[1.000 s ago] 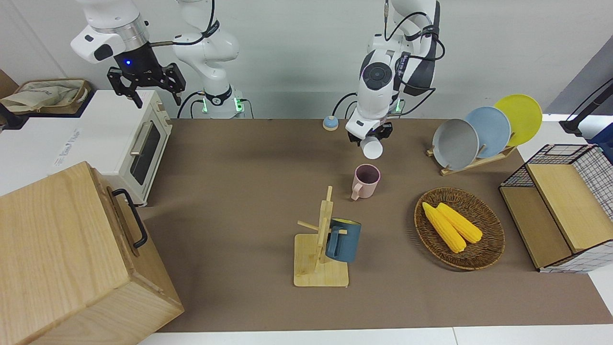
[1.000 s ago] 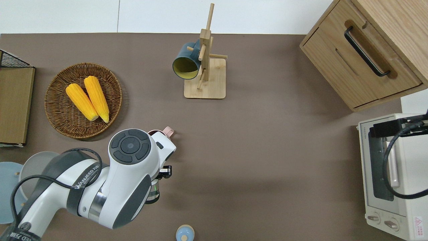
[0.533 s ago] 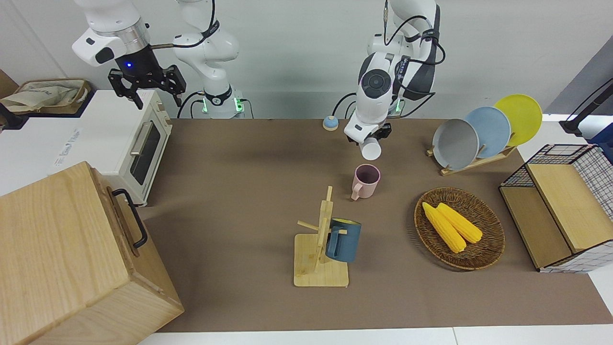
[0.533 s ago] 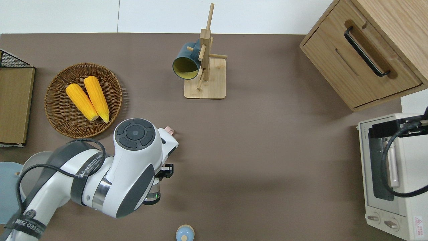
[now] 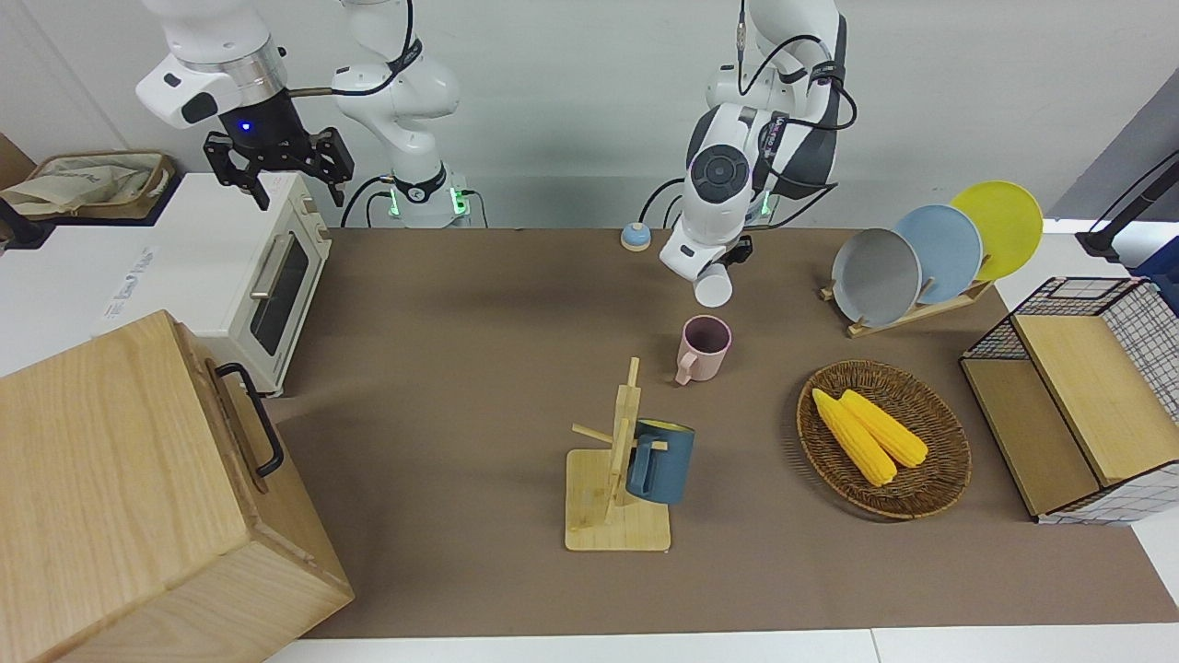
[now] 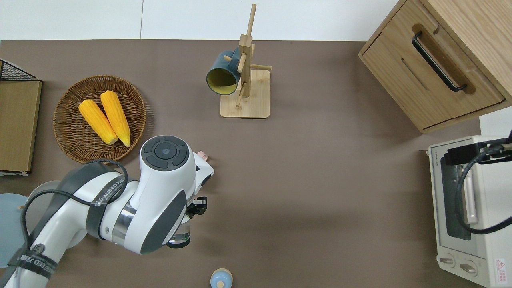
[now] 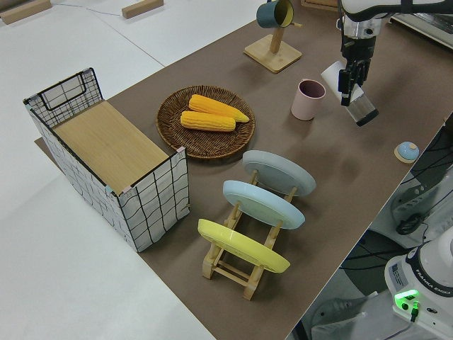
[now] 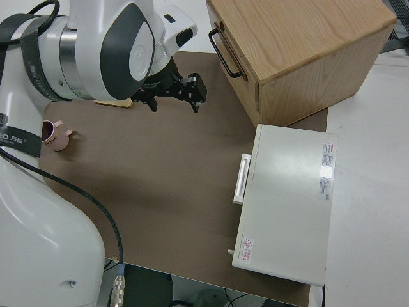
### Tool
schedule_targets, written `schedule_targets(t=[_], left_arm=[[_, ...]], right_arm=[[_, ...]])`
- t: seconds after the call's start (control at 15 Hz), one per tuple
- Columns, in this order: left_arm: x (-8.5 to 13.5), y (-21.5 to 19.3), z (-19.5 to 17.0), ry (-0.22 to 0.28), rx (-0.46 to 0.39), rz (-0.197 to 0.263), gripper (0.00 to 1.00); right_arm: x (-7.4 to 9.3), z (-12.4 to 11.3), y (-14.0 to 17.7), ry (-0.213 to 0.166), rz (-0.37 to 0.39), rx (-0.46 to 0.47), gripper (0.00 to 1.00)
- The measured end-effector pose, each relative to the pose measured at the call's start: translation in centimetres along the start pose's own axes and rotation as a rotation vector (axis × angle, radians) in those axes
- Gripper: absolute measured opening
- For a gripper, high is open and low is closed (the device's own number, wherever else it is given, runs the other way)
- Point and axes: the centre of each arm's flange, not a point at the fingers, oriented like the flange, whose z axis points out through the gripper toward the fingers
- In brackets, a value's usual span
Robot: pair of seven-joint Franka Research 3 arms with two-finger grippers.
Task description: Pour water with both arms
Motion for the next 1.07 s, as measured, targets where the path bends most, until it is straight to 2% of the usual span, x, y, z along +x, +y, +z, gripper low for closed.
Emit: schedule_targets(t=[0.4, 0.73, 1.07], left_arm=[[-0.2, 0.5, -0.1, -0.06, 0.013, 0.028, 0.64], [-0.1, 0.8, 0.2, -0.085, 0.023, 0.034, 0.64], [1.1, 1.1, -0.1, -0.114, 0.026, 0.036, 0.64]], right_arm=[[0.3, 0.5, -0.3, -0.01, -0.006, 0.0, 0.99], [0.3, 0.5, -1.0, -0.01, -0.018, -0.001, 0.99], [0.3, 0.5, -1.5, -0.01, -0.027, -0.001, 0.99]])
